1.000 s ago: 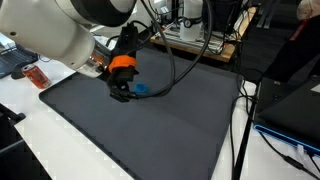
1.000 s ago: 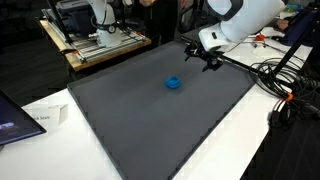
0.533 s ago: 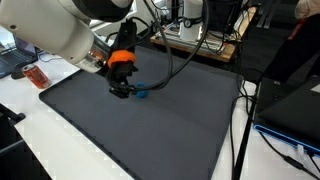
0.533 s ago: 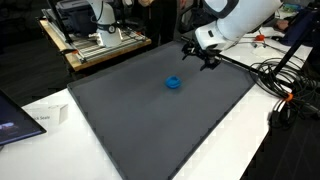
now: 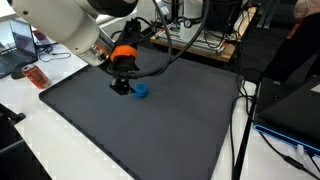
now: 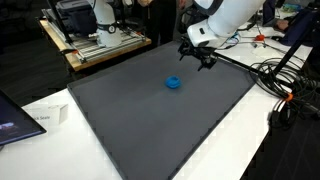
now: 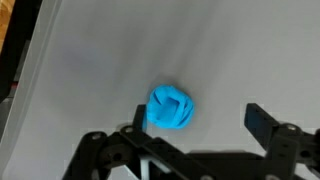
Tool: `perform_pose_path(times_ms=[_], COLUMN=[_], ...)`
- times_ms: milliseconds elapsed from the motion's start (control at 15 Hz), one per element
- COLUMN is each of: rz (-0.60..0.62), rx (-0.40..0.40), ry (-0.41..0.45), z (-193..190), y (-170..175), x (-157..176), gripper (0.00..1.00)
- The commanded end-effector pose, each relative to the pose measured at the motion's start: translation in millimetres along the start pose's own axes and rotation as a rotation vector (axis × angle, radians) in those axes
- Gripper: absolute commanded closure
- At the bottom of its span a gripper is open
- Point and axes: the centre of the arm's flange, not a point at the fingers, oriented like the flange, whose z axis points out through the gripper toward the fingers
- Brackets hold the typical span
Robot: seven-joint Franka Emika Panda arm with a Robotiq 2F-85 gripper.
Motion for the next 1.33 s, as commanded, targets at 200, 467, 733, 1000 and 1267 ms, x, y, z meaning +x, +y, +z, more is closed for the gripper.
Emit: perform_pose_path(times_ms=[200, 467, 733, 1000, 1267], rz=[0.044, 0.079, 0.117, 0.15, 0.169], rx=[0.09, 0.16, 0.228, 0.299, 0.379], ry=[0.002, -0.003, -0.006, 0.001, 0.023], z=[35, 44, 54, 68, 84], y=[84, 109, 139, 176, 213], x=[-17, -14, -13, -16, -22], gripper=[0.0, 0.0, 0.0, 0.0, 0.0])
